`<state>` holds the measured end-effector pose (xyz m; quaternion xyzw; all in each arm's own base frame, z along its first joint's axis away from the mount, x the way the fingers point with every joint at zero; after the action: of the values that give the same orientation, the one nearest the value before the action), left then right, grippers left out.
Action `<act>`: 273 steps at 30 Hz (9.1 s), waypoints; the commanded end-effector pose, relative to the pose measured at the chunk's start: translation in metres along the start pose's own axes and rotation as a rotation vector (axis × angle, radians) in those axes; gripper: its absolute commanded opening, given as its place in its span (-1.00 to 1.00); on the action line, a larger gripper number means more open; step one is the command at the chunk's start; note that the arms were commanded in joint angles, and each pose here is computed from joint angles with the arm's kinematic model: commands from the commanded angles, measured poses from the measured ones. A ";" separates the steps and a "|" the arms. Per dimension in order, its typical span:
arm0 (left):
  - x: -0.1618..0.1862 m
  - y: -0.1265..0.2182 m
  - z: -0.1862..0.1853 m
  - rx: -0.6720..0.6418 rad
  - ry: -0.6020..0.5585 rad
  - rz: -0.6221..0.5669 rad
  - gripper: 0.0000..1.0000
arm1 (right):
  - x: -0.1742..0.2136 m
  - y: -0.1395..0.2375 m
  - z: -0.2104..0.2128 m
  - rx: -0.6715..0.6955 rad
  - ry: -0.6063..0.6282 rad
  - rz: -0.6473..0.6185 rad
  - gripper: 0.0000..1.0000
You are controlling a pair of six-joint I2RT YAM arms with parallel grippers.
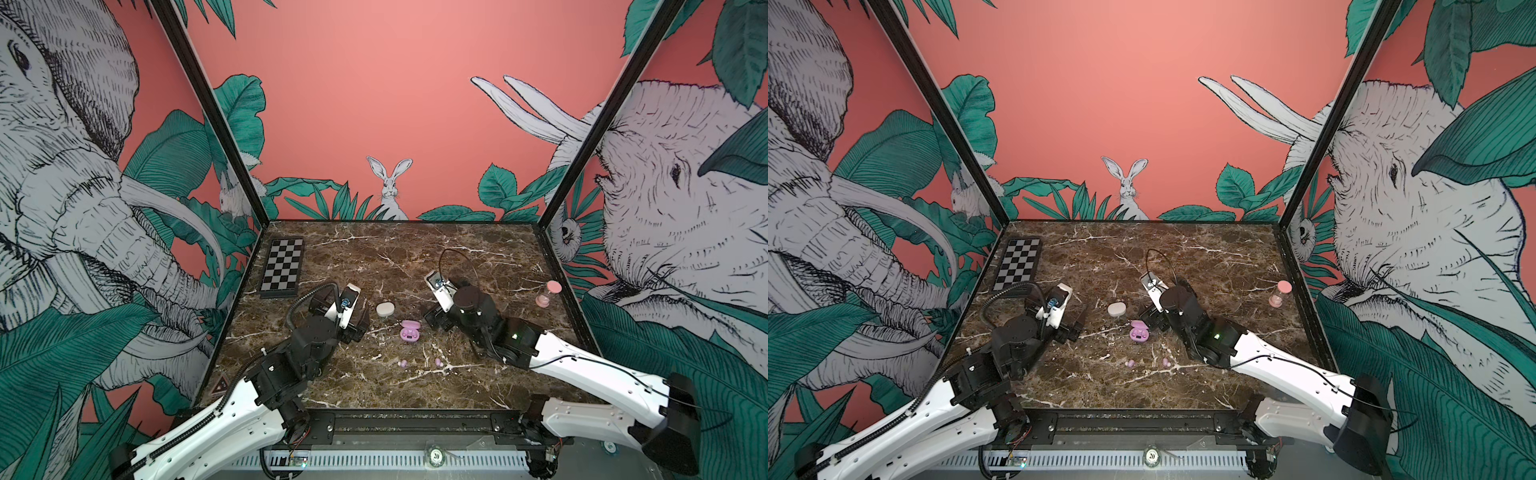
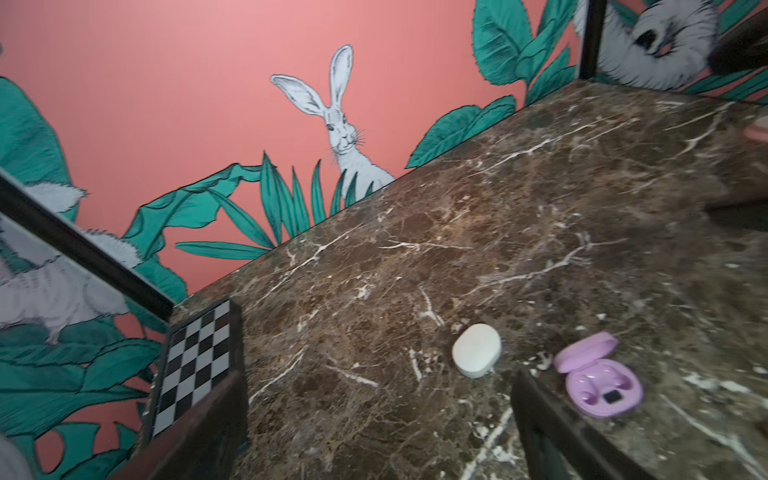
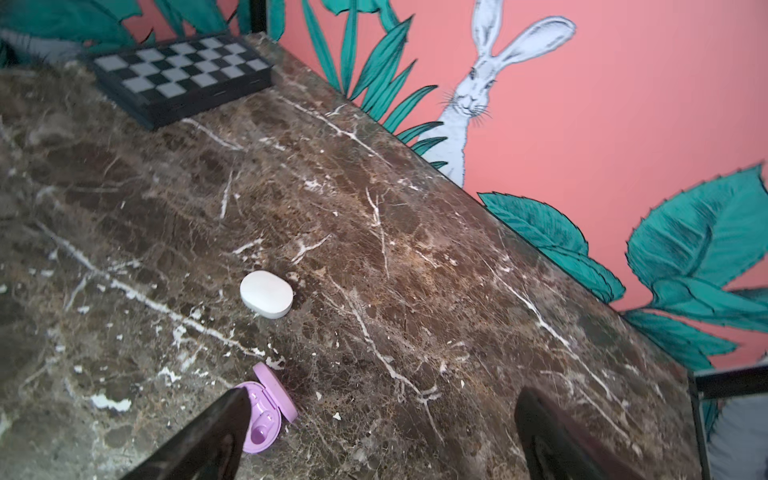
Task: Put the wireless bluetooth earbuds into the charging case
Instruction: 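Move the right gripper over the pink earbud nearest the robot, then lower the open right gripper around the pink earbud, then close the right gripper on the pink earbud, then lift the pink earbud with the right gripper toward the open case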
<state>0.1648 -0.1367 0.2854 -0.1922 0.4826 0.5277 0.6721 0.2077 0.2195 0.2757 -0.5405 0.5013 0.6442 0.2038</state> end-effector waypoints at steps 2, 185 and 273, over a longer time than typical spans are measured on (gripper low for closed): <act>-0.013 0.007 -0.012 0.217 0.035 0.058 0.98 | 0.009 0.009 -0.010 0.053 -0.178 0.085 0.96; 0.081 -0.036 -0.138 0.506 0.043 0.359 0.98 | 0.179 -0.042 0.038 0.202 -0.606 1.012 -0.58; 0.090 -0.020 -0.114 0.386 0.146 0.300 0.98 | 0.107 -0.047 0.043 0.014 -0.521 0.748 -0.83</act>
<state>0.1317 -0.1891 0.1543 -0.0130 0.6406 0.5005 0.5821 0.1857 0.2415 0.1476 -0.1226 0.6150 0.7753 0.0752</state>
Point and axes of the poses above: each gripper's point midway between its finger pads, its own y axis back along the fingers, its own z axis along the line the jaws close on, x = y × z, the point moved 7 cm from there along y, back along the fingers, and after that the axes turned 11 degrees about -y, right-handed, at the moved point
